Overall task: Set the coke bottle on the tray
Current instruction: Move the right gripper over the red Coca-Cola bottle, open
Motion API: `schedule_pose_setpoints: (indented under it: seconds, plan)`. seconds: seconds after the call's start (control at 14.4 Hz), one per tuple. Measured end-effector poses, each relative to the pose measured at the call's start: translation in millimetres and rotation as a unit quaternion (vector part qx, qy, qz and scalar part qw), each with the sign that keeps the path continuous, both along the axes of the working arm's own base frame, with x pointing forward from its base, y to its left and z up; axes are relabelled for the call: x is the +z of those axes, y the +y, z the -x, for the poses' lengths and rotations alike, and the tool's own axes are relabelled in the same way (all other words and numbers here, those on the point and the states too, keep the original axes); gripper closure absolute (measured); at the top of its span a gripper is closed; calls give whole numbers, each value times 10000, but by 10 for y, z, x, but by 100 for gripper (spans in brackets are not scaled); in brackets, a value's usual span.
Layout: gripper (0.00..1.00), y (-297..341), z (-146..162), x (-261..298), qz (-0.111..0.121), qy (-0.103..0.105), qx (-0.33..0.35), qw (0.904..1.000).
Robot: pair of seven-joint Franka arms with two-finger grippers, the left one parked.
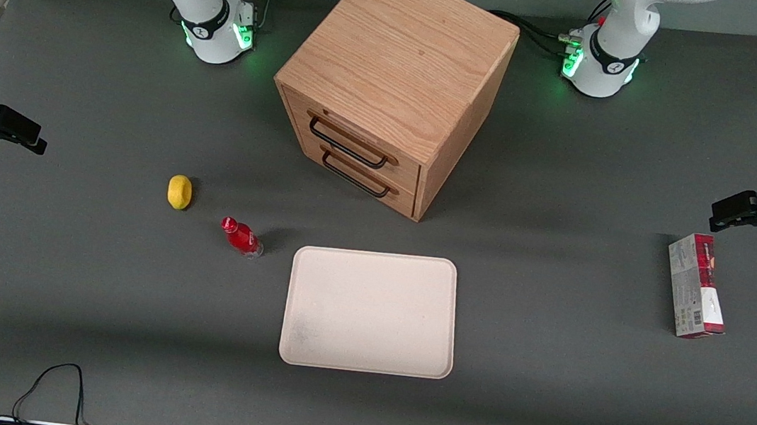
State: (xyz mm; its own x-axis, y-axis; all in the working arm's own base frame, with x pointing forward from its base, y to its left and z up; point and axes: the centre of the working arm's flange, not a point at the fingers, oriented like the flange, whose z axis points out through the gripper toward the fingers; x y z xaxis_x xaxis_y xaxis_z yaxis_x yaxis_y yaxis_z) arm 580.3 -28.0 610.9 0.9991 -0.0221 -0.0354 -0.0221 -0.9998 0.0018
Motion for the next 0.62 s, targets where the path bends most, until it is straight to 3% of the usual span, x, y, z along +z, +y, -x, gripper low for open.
schedule_pose_setpoints:
  seconds: [0.28,0.62]
  plan:
    - [0,520,3,-127,-7,139,146,9998]
    - [0,1909,117,-281,21,-37,271,9996]
